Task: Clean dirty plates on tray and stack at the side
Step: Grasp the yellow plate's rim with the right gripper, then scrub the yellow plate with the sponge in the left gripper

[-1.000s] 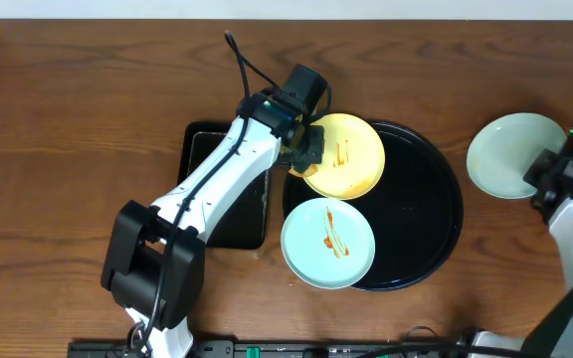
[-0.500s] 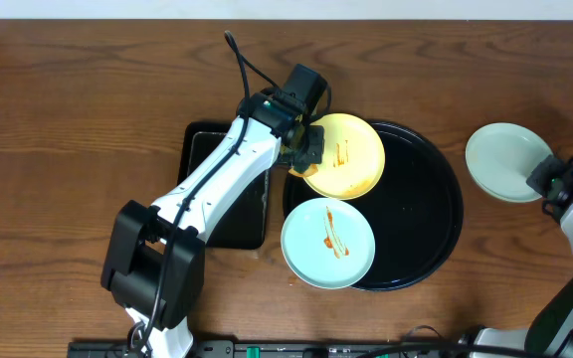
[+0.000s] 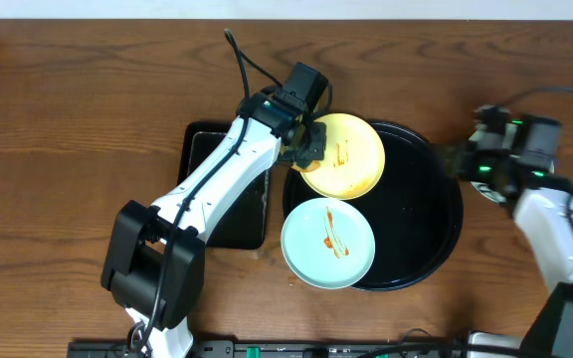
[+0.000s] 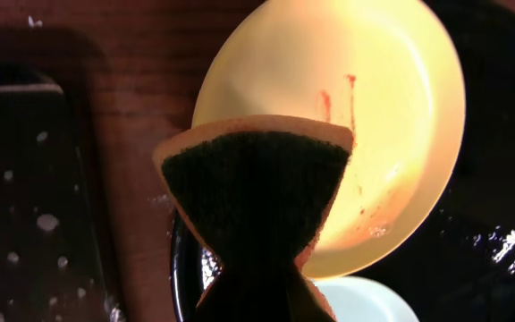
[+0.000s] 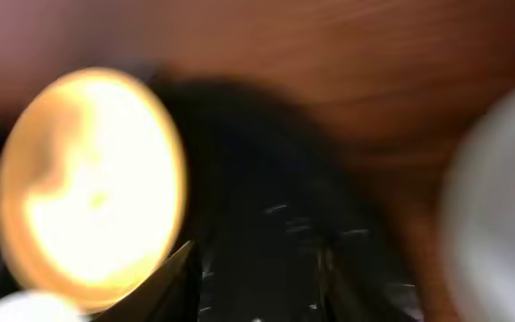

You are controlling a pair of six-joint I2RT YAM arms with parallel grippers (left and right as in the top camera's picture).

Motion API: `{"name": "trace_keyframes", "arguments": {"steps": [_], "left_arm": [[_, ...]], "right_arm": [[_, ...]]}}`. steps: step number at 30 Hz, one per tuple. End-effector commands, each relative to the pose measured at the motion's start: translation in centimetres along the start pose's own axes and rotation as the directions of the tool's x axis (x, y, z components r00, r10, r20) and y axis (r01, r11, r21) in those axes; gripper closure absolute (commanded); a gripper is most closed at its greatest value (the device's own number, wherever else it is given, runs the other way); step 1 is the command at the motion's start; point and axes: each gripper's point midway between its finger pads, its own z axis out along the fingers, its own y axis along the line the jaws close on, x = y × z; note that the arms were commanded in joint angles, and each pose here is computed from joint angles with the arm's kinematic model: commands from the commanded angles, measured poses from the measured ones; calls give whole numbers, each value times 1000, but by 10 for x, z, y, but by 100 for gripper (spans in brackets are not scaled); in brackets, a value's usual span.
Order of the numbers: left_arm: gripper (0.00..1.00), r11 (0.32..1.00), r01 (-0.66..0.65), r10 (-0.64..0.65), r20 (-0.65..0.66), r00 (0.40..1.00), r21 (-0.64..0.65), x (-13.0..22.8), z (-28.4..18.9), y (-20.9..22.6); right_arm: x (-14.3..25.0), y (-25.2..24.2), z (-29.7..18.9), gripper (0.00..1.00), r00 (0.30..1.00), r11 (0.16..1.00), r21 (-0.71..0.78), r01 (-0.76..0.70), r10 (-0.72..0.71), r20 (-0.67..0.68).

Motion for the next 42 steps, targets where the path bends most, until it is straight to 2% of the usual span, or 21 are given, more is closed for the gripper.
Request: {"name": "trace_keyframes", "arguments": {"steps": [1,7,10,15,17,22,28,36,42], "left_arm": [[92,1000,-18,18,23,1000,-2,-4,-2,-1],[92,1000,-20,20,51,998,11,-11,-1,-5],[93,999,-26,25,69,997,21,-15,0,-9],[92,998,-50,46,87,995,41,-17,5,-21],[92,997,-62,57,94,994,48,-17,9,-27],[92,994,-87,81,93,992,59,-15,25,-39],[92,990,-122,115,91,989,74,-10,52,-56],[92,984,-151,141,108,984,93,-9,73,-71],[92,987,-136,130,78,988,84,-1,89,-69]], "right_arm": [[-10,39,1,64,992,992,-47,117,-119,-34],[-32,61,-6,59,968,978,-16,207,-207,-144],[-34,66,2,57,960,979,-30,204,-206,-190],[-8,69,34,59,941,982,-123,142,-172,-292],[5,63,50,63,926,985,-124,120,-156,-343],[29,52,82,65,898,989,-120,90,-133,-420],[48,44,107,69,879,992,-108,57,-101,-465],[57,48,115,70,868,992,-113,56,-105,-485],[59,53,115,90,864,992,-114,55,-104,-493]]}}
